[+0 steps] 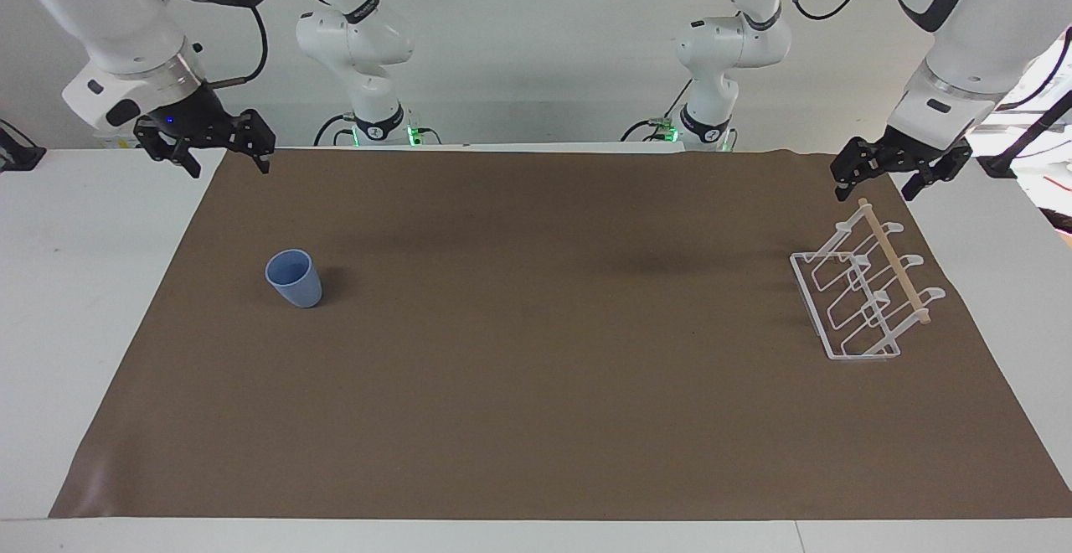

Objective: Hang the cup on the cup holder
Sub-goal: 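Reach the right gripper down into the light blue cup's rim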

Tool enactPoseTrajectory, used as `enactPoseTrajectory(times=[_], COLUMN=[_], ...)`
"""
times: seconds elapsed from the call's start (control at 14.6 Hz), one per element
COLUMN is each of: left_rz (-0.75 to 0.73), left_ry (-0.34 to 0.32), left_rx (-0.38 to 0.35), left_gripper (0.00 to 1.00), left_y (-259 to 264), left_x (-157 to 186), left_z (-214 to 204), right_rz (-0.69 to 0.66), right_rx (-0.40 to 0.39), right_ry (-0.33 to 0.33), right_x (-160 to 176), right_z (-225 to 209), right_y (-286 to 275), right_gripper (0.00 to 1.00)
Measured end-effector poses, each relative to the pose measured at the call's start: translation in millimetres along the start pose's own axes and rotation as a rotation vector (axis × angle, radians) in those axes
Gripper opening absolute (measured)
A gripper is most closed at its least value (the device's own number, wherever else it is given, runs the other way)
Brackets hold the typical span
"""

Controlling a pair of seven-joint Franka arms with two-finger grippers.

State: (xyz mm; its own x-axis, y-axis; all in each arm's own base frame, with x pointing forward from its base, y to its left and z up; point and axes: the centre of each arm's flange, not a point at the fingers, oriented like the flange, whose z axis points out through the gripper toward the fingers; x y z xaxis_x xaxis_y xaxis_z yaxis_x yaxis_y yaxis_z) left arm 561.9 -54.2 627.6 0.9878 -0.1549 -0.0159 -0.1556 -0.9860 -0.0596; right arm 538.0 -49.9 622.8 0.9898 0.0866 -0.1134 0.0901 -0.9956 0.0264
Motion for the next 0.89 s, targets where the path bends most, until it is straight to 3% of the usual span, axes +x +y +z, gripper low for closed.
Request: enactPoseTrajectory(times=[0.69, 0.89], left_rz=[-0.001, -0.034], left_ry=[-0.029, -0.030], left_rx=[-0.001, 0.002], left_gripper=[1.00, 1.00], left_y=[2, 5], left_x=[-5, -14], left_z=[11, 28], right_rz=[0.037, 0.023], right_rx=[0.007, -0.006], right_ry=[-0.012, 0.063], right_x=[-5, -3], right_z=[3, 6], right_y=[22, 51], right_gripper=[1.00, 1.00])
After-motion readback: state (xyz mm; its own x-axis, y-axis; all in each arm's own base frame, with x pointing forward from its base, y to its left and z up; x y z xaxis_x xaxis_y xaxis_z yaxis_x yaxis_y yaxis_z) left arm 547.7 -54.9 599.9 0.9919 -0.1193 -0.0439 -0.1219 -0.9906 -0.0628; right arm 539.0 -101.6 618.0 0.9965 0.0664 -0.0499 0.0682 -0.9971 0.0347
